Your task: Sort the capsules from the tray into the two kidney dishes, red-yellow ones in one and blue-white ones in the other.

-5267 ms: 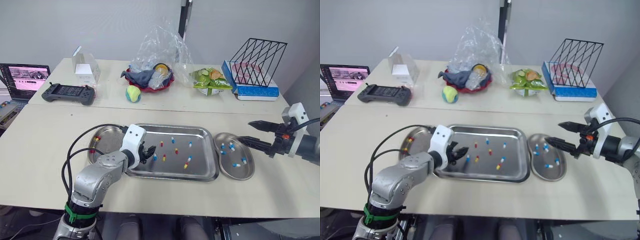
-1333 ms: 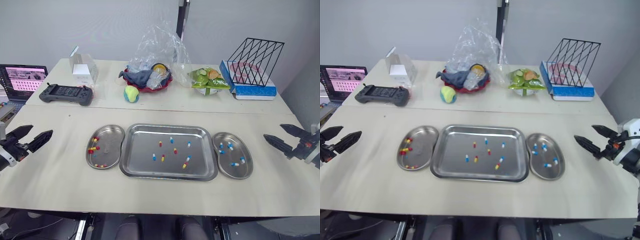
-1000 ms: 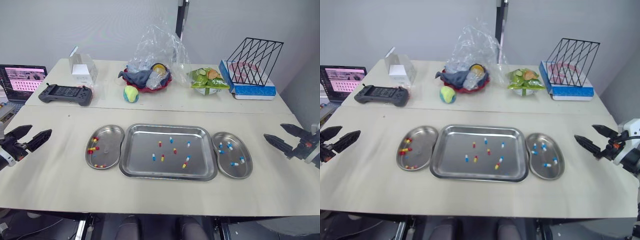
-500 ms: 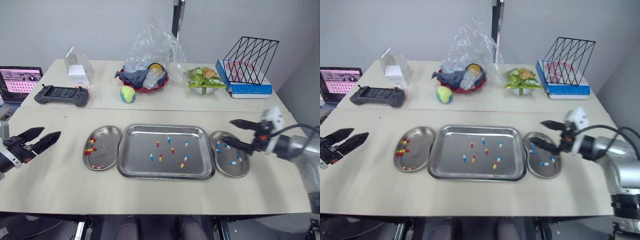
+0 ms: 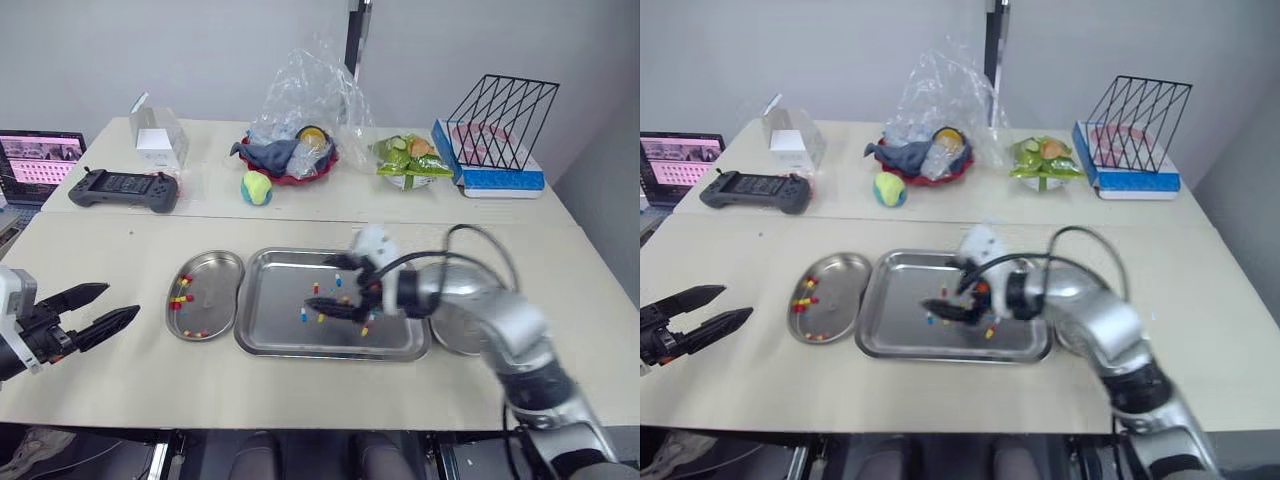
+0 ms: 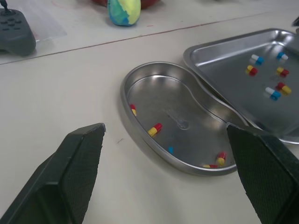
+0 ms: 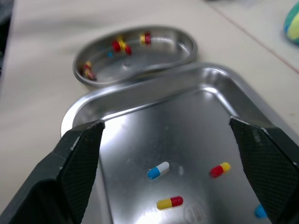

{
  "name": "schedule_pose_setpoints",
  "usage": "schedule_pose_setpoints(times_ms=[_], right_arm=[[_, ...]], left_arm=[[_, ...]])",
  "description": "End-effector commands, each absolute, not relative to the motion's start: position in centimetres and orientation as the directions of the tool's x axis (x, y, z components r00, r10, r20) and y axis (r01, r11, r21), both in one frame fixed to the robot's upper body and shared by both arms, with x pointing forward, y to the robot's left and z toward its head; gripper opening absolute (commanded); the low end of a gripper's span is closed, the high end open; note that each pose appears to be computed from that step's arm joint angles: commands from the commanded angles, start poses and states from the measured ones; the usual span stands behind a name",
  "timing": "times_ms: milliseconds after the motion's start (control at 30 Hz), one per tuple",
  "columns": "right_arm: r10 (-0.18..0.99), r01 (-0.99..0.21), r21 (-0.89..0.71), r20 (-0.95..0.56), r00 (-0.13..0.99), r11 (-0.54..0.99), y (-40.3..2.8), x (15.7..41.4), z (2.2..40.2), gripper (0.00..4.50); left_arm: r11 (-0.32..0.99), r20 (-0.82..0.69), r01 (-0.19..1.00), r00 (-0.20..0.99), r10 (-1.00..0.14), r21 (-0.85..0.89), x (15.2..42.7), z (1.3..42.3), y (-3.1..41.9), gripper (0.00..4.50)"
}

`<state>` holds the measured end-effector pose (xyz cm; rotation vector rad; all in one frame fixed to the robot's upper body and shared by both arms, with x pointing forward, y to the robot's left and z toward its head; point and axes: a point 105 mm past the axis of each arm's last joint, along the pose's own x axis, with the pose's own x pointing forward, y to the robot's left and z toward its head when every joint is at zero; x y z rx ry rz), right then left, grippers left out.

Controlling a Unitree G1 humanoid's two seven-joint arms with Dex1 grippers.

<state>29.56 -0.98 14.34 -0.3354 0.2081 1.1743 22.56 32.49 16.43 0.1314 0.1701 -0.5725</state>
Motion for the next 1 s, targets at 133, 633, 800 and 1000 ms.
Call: schedule_pose_setpoints(times_ms=[133, 633, 800, 1000], right_arm=[[0.832, -0.914, -0.149, -0.379, 0.406, 0.378, 0.6, 30.3, 13.7, 4.5], [0.734, -0.874, -0.129, -0.494, 0.466, 0.468, -0.4, 30.9, 10.5, 3.0], [0.731, -0.876, -0.127, -0.502, 0.462, 0.466, -0.3, 30.6, 10.1, 2.33], [0.73, -0.877, -0.116, -0.511, 0.455, 0.466, -0.4, 30.4, 9.8, 2.33]], left_arm=[[0.808, -0.18, 0.557, 0.83, -0.529, 0.194, 20.9, 17.4, 32.3, 4.31], [0.791, -0.183, 0.589, 0.806, -0.562, 0.165, 20.2, 17.2, 31.8, 4.5], [0.788, -0.176, 0.596, 0.801, -0.572, 0.153, 20.3, 17.3, 31.9, 4.5], [0.793, -0.175, 0.59, 0.806, -0.566, 0.153, 20.6, 17.2, 32.0, 4.5]])
